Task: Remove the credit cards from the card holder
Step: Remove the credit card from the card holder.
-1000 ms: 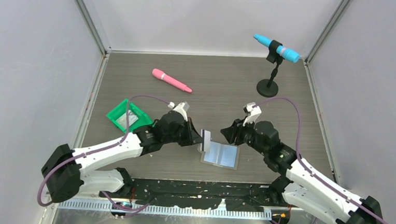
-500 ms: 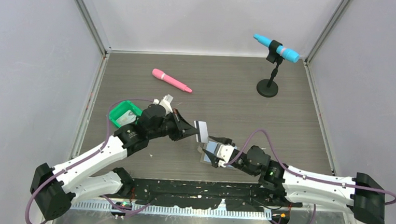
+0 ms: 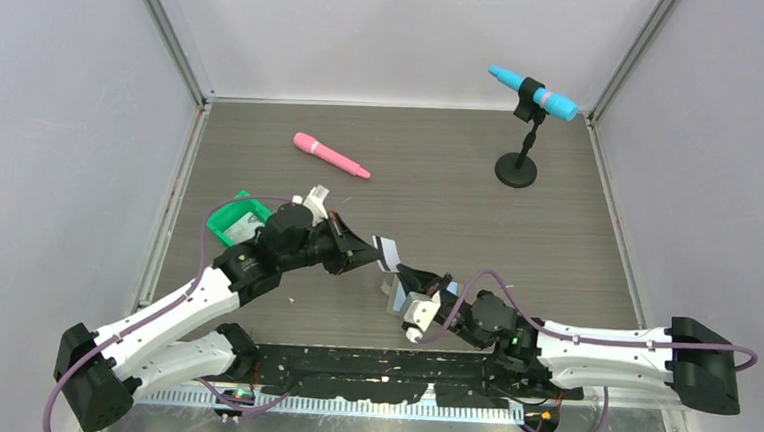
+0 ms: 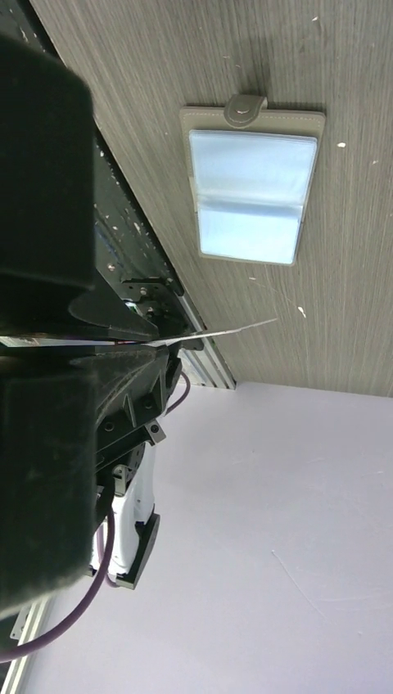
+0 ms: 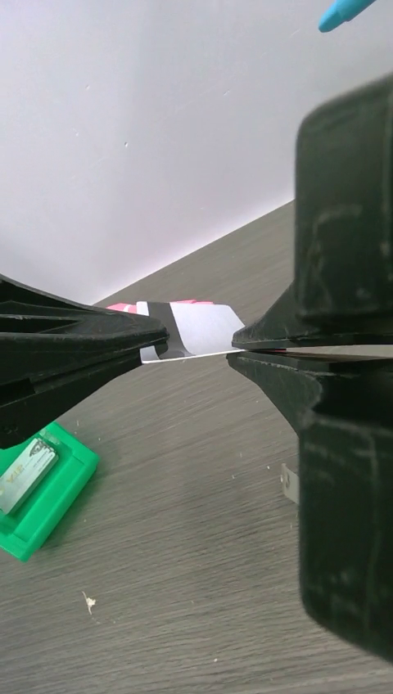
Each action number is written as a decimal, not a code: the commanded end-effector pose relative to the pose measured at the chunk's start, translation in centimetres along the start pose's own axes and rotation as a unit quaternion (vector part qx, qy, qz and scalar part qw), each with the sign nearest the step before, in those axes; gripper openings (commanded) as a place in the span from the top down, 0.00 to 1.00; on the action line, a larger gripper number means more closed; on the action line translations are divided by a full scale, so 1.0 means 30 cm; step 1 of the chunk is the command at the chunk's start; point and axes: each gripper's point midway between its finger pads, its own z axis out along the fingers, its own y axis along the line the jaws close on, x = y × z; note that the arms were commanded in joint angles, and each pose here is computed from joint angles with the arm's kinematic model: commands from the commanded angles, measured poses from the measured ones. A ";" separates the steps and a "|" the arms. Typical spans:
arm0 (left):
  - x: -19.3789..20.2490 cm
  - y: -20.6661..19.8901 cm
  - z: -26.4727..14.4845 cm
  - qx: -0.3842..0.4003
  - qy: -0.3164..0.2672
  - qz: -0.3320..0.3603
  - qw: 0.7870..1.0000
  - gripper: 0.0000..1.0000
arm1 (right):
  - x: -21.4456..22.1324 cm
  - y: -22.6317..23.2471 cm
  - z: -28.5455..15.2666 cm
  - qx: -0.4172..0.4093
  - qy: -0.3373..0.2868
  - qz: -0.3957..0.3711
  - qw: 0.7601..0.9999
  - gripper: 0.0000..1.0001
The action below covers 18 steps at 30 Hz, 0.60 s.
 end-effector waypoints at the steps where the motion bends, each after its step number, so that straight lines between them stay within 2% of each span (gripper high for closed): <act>1: -0.018 -0.052 -0.024 0.032 -0.015 0.024 0.999 0.92 | -0.047 -0.072 -0.011 0.054 -0.017 0.020 0.998 0.94; 4: -0.042 -0.061 -0.043 0.030 -0.033 0.071 0.997 0.72 | -0.034 -0.089 -0.016 0.073 0.007 0.092 0.993 0.95; 6: -0.064 -0.048 -0.060 0.015 -0.050 0.110 0.993 0.67 | -0.020 -0.101 -0.020 0.084 0.038 0.140 0.986 0.95; 9: -0.099 -0.021 -0.086 -0.004 -0.079 0.165 0.983 0.63 | -0.006 -0.080 -0.016 0.067 0.077 0.192 0.976 0.95; 12: -0.113 -0.015 -0.110 -0.001 -0.092 0.223 0.970 0.62 | -0.003 -0.068 -0.014 0.055 0.089 0.237 0.966 0.95; 15: -0.106 0.000 -0.138 -0.009 -0.082 0.284 0.955 0.61 | -0.030 -0.055 -0.012 0.036 0.074 0.315 0.945 0.95; 18: -0.080 0.008 -0.158 -0.006 -0.057 0.326 0.944 0.55 | -0.033 -0.093 -0.010 0.033 0.062 0.395 0.916 0.95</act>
